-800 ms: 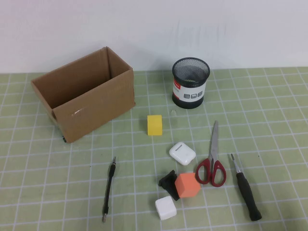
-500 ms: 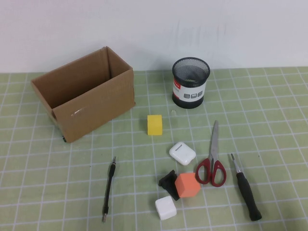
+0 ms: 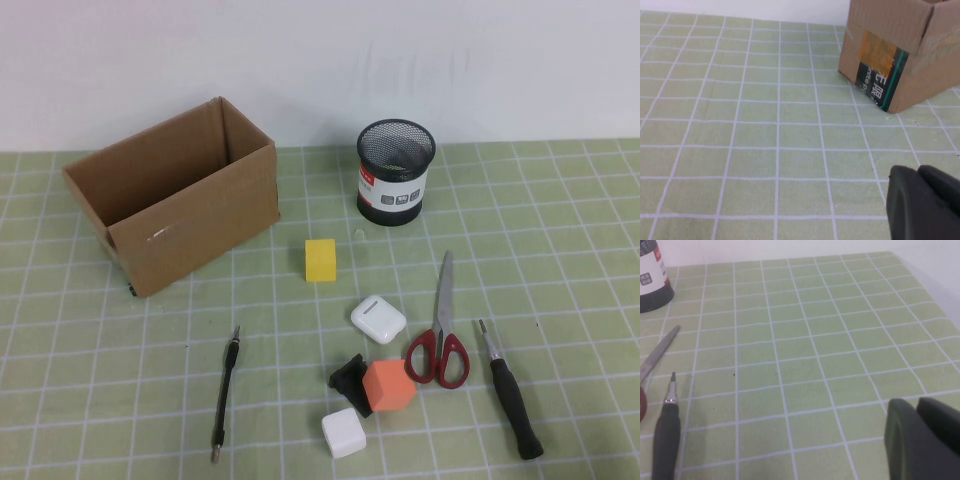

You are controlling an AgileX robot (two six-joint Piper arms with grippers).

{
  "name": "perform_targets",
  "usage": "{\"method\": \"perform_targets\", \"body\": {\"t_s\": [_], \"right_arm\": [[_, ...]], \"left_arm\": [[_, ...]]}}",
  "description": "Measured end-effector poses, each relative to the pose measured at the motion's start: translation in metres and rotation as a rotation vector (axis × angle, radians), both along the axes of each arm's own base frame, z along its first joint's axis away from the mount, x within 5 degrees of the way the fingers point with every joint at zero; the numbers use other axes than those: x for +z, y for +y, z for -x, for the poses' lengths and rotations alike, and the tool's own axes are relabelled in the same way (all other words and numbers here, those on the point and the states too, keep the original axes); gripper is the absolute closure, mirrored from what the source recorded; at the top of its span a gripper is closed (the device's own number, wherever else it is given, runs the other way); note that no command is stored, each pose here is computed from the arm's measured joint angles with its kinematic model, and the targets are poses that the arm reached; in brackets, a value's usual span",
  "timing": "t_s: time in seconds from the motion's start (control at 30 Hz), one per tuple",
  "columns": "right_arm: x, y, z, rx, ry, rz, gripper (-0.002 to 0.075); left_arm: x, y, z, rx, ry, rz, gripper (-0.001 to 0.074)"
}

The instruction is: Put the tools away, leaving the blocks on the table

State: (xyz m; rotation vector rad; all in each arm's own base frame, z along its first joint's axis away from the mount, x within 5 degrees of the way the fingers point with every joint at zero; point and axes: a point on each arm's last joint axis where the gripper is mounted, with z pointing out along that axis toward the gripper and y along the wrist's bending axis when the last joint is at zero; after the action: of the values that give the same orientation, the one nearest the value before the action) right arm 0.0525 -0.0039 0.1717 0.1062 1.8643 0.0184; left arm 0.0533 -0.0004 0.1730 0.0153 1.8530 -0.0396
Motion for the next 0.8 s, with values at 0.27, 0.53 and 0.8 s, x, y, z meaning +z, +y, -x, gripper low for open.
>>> {"method": "perform_targets", "body": {"t_s": [0.27,0.53,0.8], "right_arm": [[0.005,0.000,-0.002,0.007,-0.061,0.022,0.0732],[0.028,0.003,-0.004,0.043,-0.326,0.031,0.0732],[0.041,0.005,-0.003,0.062,-0.466,0.033,0.0733]], "left_arm": [[0.000,0.000,0.000,0.000,0.000,0.000,0.0738],[0.000,0.000,0.000,0.000,0.000,0.000,0.0738],[0.000,0.000,0.000,0.000,0.000,-0.002,0.0741]]}}
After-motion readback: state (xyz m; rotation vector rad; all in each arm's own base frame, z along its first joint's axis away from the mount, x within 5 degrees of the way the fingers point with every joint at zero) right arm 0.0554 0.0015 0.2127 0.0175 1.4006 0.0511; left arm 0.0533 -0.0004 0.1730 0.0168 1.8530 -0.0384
